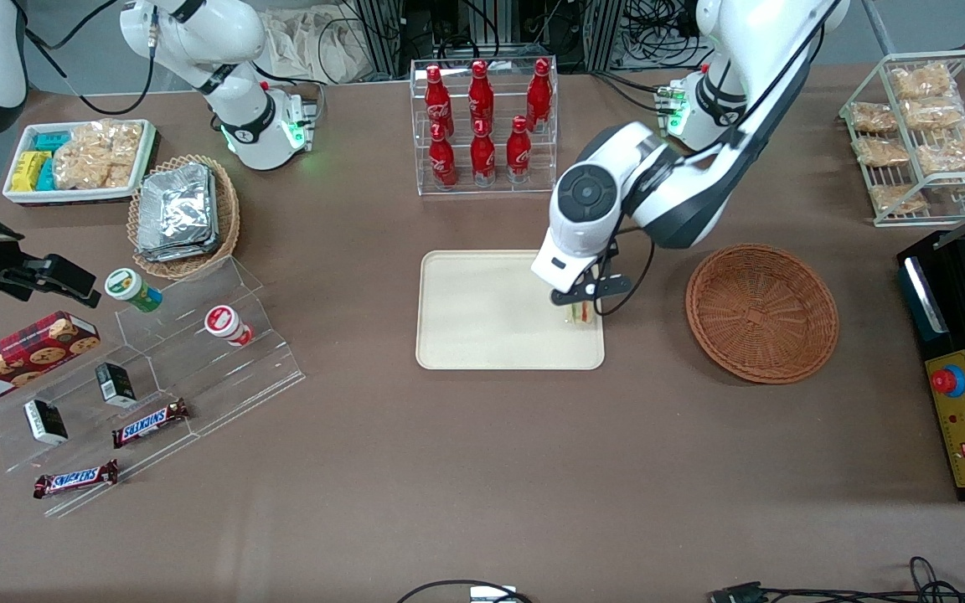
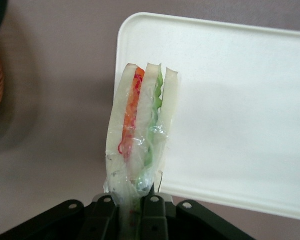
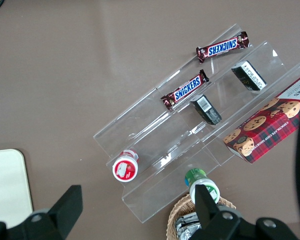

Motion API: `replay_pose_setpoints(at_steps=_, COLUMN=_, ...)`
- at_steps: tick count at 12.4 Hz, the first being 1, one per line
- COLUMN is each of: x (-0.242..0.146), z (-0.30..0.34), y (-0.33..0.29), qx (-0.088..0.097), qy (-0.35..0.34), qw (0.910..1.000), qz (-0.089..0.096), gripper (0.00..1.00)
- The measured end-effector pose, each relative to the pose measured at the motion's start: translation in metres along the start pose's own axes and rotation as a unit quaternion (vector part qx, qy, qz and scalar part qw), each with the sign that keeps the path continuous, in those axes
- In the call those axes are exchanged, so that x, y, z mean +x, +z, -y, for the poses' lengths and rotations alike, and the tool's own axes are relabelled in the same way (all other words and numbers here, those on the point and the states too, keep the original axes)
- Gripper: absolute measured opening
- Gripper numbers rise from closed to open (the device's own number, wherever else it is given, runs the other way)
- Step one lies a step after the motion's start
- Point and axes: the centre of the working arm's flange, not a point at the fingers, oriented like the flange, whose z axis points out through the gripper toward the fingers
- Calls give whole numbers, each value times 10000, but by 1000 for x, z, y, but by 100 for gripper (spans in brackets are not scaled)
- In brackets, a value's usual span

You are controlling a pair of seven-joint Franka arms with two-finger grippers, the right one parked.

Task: Place sandwich from basket to tray
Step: 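Carry the held sandwich over to the cream tray, then lower the sandwich onto the tray and open the left gripper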

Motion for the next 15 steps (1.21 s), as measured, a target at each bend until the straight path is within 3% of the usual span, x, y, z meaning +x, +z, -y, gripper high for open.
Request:
replay_pose_setpoints(at_steps=3, x=9, z=-12, y=45, qx=41, qy=255, qw=9997, qz=-41, gripper=15)
replay_pose_setpoints(at_steps=7, x=12, z=-15, y=60, qx=52, qy=251, qw=9997, qz=2, gripper=15)
replay_pose_setpoints(at_steps=8, x=12, z=-15, y=59, qx=45, qy=207, qw=9998, qz=-5, gripper=19)
replay_pose_setpoints(at_steps=12, x=17, z=-14, y=53, qx=36, qy=80, qw=10000, qz=-27, gripper=63)
replay_pose_setpoints(at_steps=15, x=24, z=-6, y=28, qx=152, qy=-67, qw=9999, qz=-48, gripper=96)
